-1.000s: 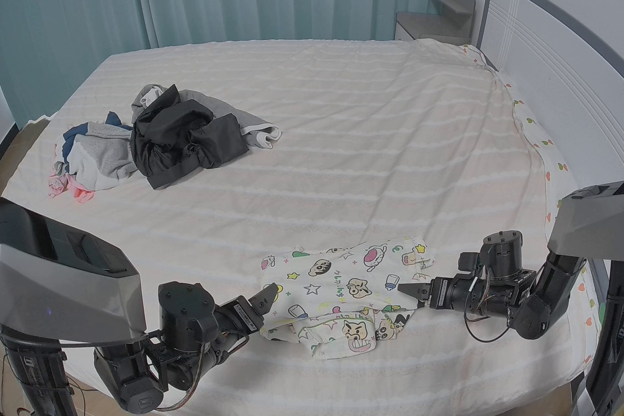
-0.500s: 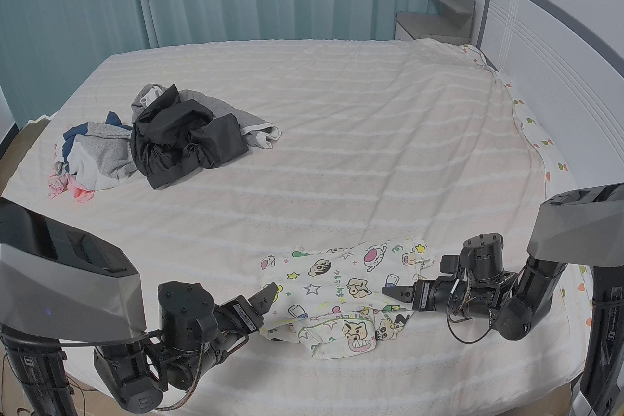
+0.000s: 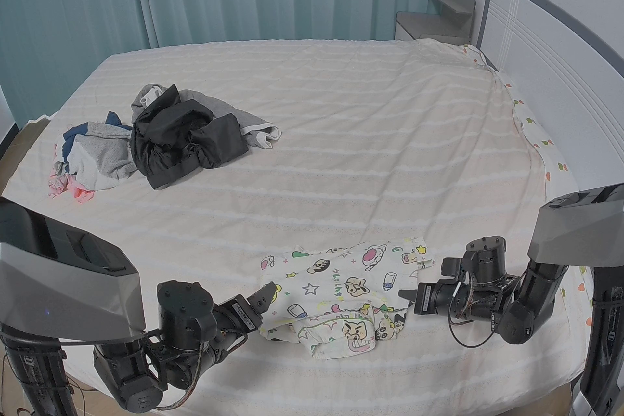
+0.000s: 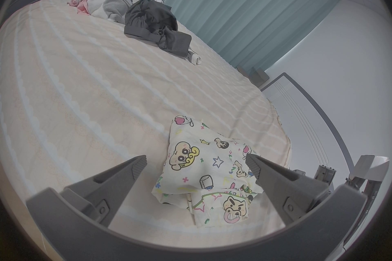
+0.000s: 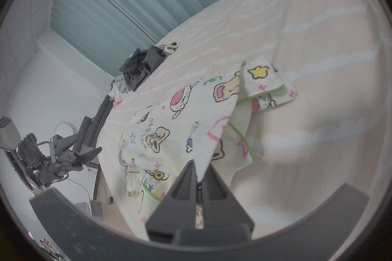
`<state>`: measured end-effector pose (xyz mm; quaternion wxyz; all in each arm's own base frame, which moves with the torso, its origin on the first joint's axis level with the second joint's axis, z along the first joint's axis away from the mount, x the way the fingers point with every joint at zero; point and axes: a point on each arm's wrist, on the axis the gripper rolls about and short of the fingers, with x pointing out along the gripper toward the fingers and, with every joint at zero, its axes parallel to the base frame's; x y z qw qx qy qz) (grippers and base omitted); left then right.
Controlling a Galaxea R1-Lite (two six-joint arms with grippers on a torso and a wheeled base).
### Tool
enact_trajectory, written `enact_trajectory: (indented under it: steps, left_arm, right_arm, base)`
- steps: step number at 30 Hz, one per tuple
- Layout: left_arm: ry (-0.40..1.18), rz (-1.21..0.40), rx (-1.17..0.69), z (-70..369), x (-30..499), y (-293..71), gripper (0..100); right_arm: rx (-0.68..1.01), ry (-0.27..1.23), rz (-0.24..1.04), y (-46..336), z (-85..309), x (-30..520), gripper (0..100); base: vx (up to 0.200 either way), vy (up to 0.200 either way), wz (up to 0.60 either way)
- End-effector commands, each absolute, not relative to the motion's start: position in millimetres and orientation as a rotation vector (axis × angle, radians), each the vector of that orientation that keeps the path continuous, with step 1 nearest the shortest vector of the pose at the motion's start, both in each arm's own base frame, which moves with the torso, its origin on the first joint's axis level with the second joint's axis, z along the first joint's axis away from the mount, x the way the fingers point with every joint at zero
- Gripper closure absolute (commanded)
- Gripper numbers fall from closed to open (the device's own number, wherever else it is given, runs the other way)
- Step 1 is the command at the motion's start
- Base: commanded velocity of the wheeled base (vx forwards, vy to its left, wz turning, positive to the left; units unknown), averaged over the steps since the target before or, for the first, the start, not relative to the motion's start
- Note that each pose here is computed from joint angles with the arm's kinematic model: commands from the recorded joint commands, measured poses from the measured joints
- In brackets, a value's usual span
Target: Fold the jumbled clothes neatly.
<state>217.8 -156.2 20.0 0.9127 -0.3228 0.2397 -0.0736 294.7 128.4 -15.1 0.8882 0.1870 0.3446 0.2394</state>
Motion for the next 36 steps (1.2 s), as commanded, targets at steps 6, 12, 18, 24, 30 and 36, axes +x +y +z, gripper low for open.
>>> enact_trajectory:
  steps: [6,12,18,24,30,36]
  left_arm:
    - [0.495,-0.152,-0.665,20,218,-156,0]
    - [0.495,-0.152,-0.665,20,218,-156,0]
    - [0.494,-0.151,-0.663,20,218,-156,0]
    - [0.493,-0.151,-0.664,20,218,-156,0]
    - [0.493,-0.151,-0.665,20,218,-156,0]
    - [0.494,-0.153,-0.664,20,218,-156,0]
  right_arm:
    - [0.426,0.685,0.529,107,17,268,100]
    - [0.44,0.715,0.52,96,16,259,100]
    - [0.452,0.738,0.483,84,12,256,100]
    - [0.443,0.827,0.483,83,-4,246,100]
    - [0.405,0.887,0.471,79,-19,239,100]
    - [0.362,0.903,0.454,71,-30,240,100]
  base:
    - [0.0,0.0,0.0]
    - [0.0,0.0,0.0]
    - [0.0,0.0,0.0]
    - [0.0,0.0,0.0]
    - [0.0,0.0,0.0]
    - [0.0,0.0,0.0]
